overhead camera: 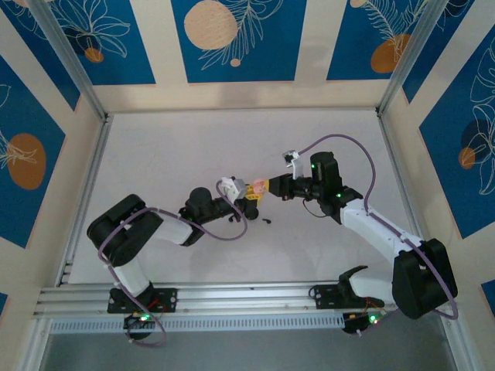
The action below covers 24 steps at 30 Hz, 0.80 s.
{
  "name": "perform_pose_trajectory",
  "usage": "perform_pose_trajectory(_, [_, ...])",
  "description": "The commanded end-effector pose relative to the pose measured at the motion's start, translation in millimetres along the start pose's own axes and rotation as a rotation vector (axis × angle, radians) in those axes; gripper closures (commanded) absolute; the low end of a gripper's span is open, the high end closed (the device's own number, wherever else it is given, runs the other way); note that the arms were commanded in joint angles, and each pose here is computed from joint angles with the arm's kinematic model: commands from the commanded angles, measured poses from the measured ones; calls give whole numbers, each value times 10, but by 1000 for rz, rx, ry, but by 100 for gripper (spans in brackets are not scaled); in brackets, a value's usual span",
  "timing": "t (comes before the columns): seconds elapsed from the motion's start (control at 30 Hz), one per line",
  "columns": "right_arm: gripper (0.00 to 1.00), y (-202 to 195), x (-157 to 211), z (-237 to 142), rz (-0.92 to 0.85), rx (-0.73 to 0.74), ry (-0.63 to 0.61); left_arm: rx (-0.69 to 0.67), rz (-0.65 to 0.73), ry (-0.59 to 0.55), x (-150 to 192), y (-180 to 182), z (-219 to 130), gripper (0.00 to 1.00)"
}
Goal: Insert wireless bluetooth earbuds into charging case
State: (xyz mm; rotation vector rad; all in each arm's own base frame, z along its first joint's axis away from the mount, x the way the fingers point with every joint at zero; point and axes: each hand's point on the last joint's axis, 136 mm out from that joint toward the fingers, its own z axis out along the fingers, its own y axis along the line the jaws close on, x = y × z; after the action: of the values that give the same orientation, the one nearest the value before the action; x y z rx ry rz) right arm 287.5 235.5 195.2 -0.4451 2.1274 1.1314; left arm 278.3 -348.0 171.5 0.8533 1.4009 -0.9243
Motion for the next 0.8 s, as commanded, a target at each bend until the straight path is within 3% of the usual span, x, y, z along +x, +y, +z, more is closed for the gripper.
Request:
perform_pose_trajectory(0.0, [84, 61, 7, -26, -54, -15, 0, 30, 15, -73, -191, -67, 16, 95])
perform_pose_trajectory(0.4, [77, 117, 16, -49, -85, -42, 17, 57, 23, -104, -274, -121, -3, 95])
perform_pose_trajectory(0.77, [62, 221, -97, -134, -96, -66, -13, 64, 27, -104, -273, -140, -18, 94])
